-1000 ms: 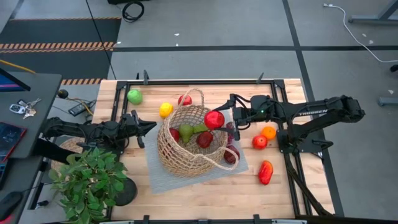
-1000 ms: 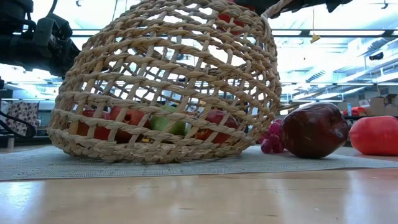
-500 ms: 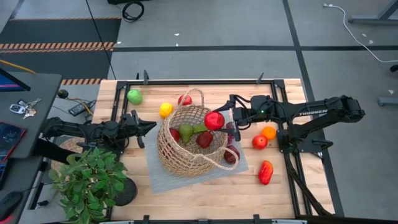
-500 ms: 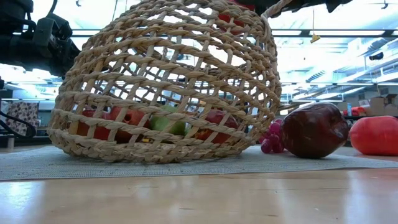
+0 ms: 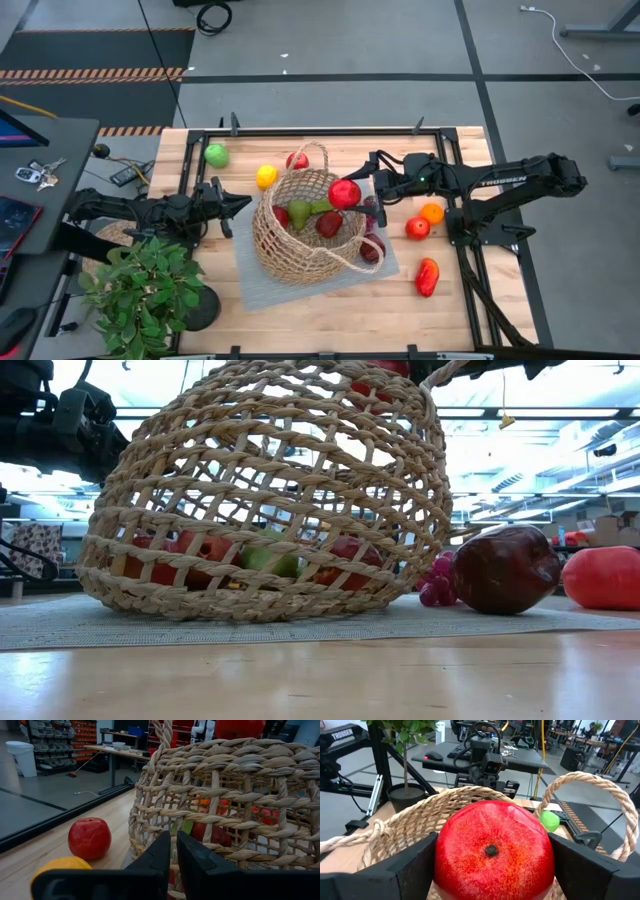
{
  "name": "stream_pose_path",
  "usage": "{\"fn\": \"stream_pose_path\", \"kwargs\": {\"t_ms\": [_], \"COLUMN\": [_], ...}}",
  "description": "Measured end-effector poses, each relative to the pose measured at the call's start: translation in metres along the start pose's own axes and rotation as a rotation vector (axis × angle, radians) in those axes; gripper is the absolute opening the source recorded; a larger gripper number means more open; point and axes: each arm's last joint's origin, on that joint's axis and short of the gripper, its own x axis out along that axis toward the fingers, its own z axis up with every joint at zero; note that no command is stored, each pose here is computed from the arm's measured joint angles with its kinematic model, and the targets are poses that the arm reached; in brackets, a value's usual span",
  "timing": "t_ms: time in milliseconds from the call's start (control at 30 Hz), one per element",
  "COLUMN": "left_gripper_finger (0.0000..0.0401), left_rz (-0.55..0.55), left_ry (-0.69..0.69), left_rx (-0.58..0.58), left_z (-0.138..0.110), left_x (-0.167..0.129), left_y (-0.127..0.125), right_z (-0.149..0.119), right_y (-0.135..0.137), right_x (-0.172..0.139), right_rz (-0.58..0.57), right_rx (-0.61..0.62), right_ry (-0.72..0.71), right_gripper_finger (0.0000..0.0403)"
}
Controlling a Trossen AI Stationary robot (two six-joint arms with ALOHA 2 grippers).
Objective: Build produce basket
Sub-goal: Put the red apple into the basket
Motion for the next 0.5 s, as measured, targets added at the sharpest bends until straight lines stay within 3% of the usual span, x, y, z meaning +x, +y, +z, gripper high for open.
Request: {"fn": "stream_pose_path", "kwargs": {"t_ms": [200,500], "left_gripper_finger": [0.0035,0.0038], "left_rz": [0.0,0.0], "left_ry": [0.0,0.0], "left_rx": [0.0,0.0], "left_z": [0.0,0.0], "left_x": [0.0,0.0], "left_y": [0.0,0.0], "right_z": [0.0,0.019], "right_y": [0.002,0.004], "right_x": [-0.011,-0.045], "right_rz": [-0.007,0.062], "right_rx": [0.036,0.024], "right_ry": [0.05,-0.045], "right_gripper_finger": [0.0351,0.0351]}}
